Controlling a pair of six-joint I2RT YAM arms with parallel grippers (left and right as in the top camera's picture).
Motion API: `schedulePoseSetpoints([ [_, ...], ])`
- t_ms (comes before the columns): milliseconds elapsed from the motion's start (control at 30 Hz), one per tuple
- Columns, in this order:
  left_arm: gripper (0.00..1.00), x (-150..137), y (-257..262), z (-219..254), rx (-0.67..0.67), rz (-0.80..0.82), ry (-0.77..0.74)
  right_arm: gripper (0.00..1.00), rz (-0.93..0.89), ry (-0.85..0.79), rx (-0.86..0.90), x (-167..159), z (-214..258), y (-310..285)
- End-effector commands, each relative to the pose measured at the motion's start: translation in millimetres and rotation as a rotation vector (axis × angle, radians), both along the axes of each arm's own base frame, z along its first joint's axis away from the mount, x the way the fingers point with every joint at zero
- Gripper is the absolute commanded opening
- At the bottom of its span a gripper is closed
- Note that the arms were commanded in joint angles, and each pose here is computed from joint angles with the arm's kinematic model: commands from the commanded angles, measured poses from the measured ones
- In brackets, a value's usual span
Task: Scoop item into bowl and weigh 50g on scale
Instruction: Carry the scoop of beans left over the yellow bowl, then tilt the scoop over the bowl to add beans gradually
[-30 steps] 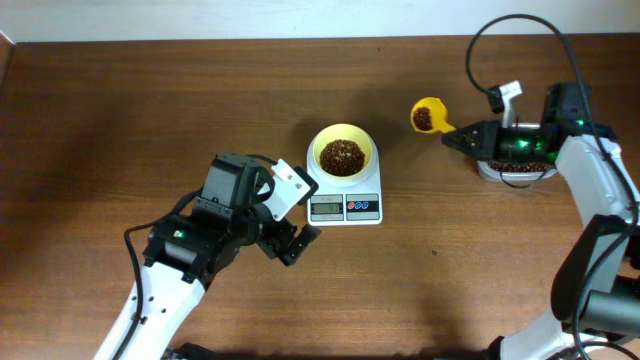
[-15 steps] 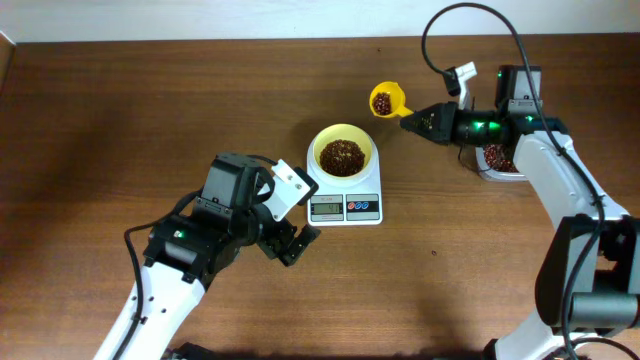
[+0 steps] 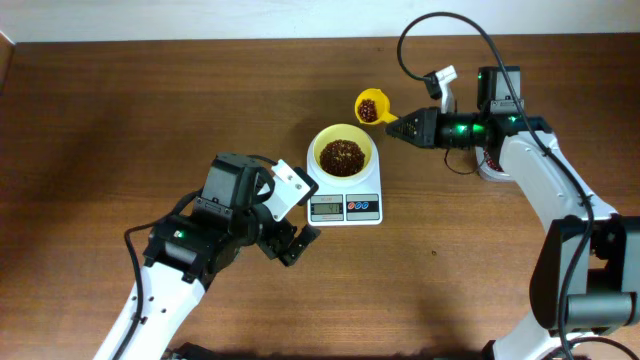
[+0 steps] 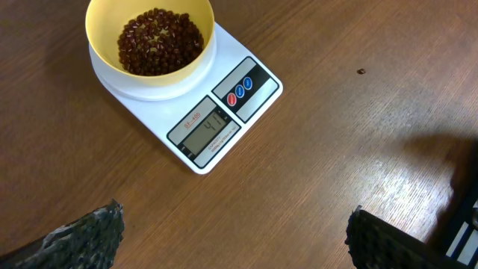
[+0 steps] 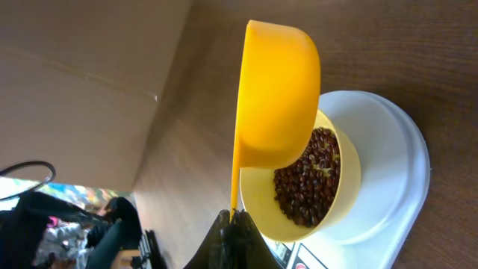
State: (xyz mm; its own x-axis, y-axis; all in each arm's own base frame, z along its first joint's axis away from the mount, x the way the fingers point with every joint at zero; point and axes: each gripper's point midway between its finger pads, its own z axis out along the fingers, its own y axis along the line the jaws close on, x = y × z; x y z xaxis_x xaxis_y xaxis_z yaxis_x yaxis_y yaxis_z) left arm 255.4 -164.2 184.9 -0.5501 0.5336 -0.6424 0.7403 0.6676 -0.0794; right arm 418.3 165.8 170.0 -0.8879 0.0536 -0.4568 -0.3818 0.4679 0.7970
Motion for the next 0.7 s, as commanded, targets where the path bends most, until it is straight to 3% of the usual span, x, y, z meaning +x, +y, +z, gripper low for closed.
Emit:
schedulePoseSetpoints([
  [0,0.99,-1.1,0.6,1.7,-0.004,0.006,-0.006,0.04,0.083,-0.114,-0.044,-5.4,-3.4,9.0],
  [667,0.99,-1.1,0.6,1.7,-0.004,0.006,-0.006,0.04,0.307,-0.578,-0.165,-8.2,-3.3,15.9],
])
